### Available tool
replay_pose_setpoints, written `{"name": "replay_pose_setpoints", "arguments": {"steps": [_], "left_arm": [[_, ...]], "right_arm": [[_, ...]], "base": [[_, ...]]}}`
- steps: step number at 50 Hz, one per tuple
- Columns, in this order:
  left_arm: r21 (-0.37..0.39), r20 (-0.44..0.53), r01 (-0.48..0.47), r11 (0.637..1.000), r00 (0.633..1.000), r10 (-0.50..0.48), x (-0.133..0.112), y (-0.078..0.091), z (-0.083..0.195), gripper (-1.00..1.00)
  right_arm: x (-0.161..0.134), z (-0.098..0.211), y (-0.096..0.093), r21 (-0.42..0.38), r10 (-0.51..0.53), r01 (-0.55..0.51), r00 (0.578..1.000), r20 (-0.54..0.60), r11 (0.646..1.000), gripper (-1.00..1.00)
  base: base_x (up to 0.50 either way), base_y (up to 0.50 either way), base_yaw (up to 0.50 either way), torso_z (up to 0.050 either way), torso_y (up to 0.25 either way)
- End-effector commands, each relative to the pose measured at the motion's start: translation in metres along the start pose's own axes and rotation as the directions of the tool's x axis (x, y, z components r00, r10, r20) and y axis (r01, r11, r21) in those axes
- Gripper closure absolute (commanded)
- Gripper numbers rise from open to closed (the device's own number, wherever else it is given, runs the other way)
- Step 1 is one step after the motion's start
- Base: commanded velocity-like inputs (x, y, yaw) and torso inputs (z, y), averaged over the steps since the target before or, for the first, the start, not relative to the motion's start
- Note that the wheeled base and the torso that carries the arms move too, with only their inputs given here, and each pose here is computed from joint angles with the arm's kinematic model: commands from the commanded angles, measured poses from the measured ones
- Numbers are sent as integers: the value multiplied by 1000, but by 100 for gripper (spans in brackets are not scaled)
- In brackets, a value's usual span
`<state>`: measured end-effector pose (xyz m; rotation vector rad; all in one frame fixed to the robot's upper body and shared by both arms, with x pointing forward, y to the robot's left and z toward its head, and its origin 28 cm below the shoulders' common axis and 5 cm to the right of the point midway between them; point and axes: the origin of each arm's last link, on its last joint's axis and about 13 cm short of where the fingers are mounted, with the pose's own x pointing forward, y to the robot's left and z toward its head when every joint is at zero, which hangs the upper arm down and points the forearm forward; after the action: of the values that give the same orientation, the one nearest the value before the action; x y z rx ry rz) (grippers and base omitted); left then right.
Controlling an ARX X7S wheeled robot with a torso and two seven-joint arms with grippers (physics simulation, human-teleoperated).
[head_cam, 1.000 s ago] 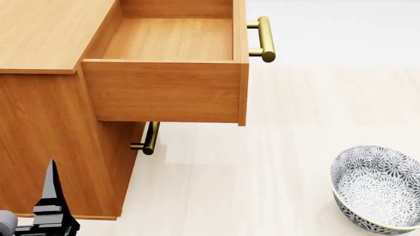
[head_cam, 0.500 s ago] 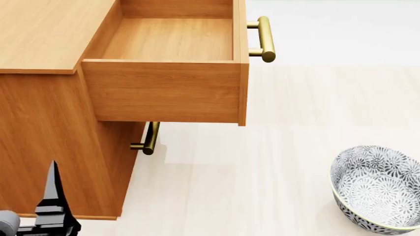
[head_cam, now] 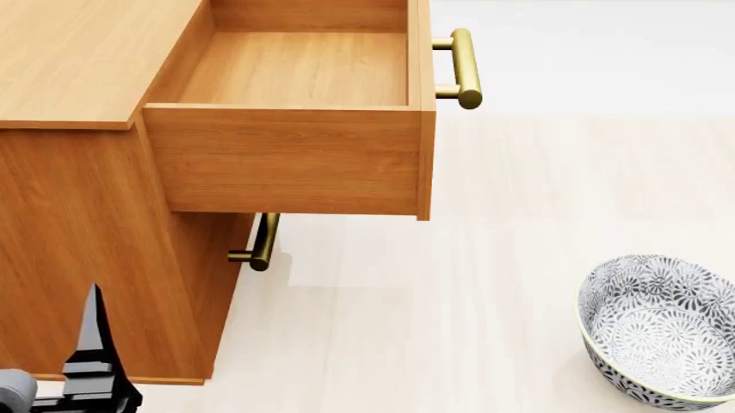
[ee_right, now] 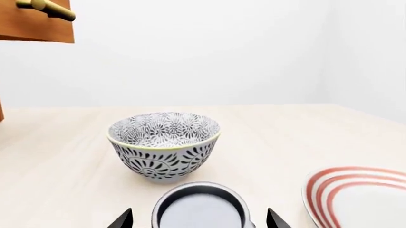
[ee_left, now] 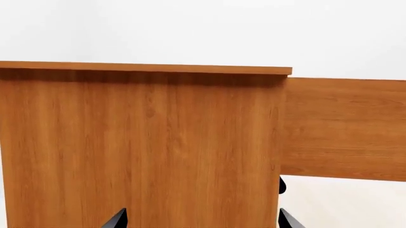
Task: Put the ketchup in the top drawer of the cabinet.
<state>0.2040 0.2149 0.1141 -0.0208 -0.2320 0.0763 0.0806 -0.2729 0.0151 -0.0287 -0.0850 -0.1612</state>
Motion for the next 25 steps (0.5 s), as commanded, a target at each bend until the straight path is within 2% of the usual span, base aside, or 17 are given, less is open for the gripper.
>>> {"name": "replay_pose_setpoints", "arguments": {"steps": [1, 25], "left_arm": [[-1, -2, 1, 1000, 1000, -1, 0, 0, 0, -100], [-3, -8, -3, 1000, 1000, 3, 0, 1, -2, -100]], "right_arm": [[2, -5, 0, 19, -4, 4, 1000, -2, 1000, -100], [4, -15, 2, 26, -11, 12, 1000, -24, 1000, -100]], "base": [[0, 0, 0, 0, 0], [0, 0, 0, 0, 0]]}}
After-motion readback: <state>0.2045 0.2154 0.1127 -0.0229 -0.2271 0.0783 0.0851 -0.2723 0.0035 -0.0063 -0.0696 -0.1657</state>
